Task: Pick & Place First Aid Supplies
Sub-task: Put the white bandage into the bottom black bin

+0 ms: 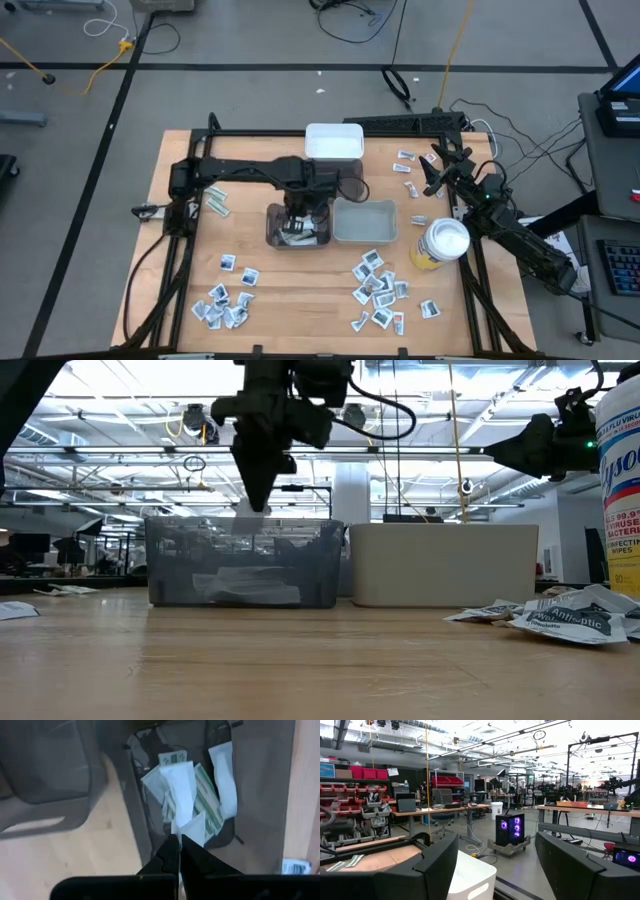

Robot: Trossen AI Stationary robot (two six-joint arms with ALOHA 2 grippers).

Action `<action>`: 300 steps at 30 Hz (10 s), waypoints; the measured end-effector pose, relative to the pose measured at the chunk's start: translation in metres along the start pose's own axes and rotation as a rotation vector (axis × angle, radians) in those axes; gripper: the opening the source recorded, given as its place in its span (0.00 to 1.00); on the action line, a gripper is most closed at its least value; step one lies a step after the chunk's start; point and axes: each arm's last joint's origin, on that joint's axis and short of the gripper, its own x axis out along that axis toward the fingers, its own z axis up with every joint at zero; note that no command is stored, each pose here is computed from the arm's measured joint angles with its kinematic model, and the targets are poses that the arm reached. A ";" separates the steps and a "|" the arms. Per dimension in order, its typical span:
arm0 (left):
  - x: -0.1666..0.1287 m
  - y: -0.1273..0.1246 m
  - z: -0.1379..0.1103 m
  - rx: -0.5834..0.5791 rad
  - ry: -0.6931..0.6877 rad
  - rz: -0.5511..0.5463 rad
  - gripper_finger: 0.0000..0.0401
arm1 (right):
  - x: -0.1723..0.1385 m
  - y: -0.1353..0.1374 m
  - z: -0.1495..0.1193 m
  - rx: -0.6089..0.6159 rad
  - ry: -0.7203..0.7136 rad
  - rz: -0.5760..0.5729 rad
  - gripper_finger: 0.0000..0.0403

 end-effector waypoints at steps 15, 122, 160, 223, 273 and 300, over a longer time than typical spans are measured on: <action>0.045 -0.008 0.000 0.033 -0.016 -0.003 0.01 | 0.000 0.000 0.000 0.000 0.000 0.000 0.65; 0.117 0.046 -0.246 -1.750 0.096 -0.206 0.61 | 0.000 0.000 0.000 0.000 0.000 0.000 0.65; 0.033 0.055 -0.211 -1.399 -0.060 -0.293 0.00 | 0.000 0.000 0.000 0.000 0.000 0.000 0.65; 0.039 -0.012 -0.033 -0.351 -0.059 -0.092 0.10 | 0.000 0.000 0.000 0.000 0.000 0.000 0.65; -0.001 0.100 -0.183 -0.925 0.058 -0.025 0.80 | 0.000 0.000 0.000 0.000 0.000 0.000 0.65; 0.052 0.077 -0.289 -2.019 0.048 -0.129 0.76 | 0.000 0.000 0.000 0.000 0.000 0.000 0.65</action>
